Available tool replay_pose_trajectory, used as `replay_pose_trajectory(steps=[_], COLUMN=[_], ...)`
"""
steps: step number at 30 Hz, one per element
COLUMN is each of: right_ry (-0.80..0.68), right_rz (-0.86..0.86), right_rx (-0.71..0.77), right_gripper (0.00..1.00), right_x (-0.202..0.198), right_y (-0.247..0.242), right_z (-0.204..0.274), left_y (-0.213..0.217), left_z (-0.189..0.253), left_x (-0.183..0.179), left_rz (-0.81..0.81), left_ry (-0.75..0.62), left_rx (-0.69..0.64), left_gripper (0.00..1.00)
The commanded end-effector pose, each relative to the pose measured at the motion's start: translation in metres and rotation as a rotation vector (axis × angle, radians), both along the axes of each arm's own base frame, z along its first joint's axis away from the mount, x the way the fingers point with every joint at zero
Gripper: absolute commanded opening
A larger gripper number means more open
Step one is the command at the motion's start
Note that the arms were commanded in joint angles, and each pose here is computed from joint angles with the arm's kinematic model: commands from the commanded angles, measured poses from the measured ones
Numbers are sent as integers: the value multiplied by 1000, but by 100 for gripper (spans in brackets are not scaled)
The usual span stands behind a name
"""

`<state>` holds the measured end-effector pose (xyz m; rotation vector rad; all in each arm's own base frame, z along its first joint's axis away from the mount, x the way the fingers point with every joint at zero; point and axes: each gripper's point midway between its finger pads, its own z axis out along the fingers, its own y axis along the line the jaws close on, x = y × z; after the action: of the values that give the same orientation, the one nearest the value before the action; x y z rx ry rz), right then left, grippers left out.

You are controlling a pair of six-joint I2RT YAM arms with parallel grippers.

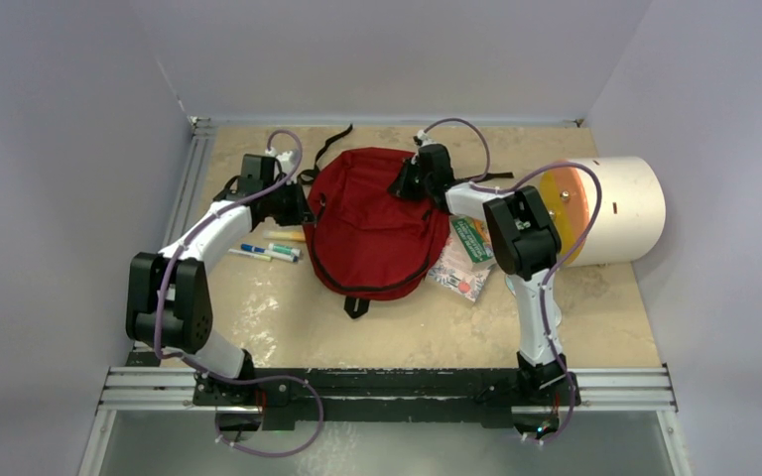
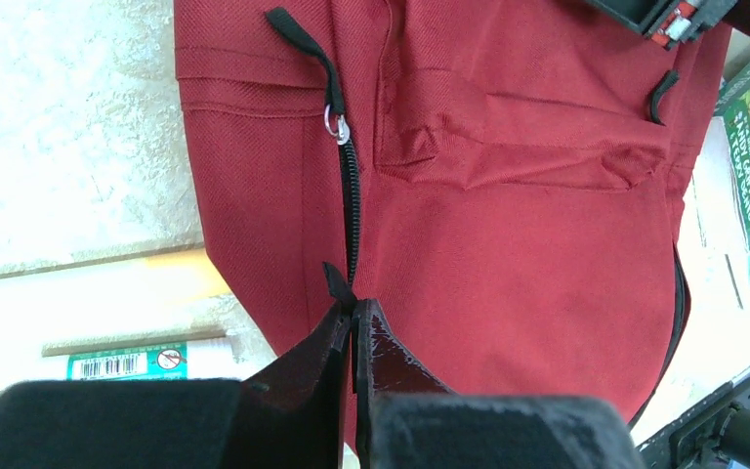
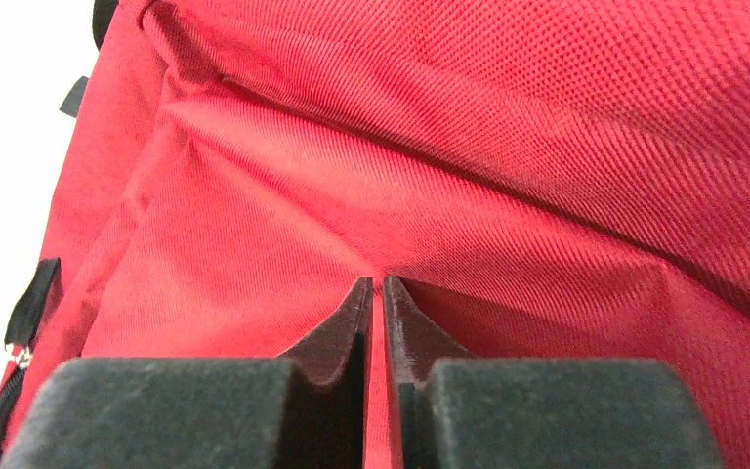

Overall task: Pack the student bag
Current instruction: Unzip the student bag at the center of the board.

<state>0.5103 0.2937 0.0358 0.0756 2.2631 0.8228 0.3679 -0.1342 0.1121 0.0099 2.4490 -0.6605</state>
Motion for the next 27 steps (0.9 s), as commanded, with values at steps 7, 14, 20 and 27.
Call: replay_pose_trajectory(steps=[7,14,20,27], right_ry=[-269,-186,-85,43], right_rz=[141,195,247,226], right_rx=[0,119,202,273], right_gripper=[44,50,51,48], right_x=[-14,-41,-70,-89], right_y=[49,90,138,162], right_z=[125,132,131,106], left_y=[-7,-9,-11,-15], left_z=[2,6,6,4], left_x=[-7,-9,-10,-12], left_rz=[10,5,-6,-15], left_ry=[-3,-14,-21,-25], left_rx=[-33,-36,-36,-37], left_gripper=[0,0,0,0])
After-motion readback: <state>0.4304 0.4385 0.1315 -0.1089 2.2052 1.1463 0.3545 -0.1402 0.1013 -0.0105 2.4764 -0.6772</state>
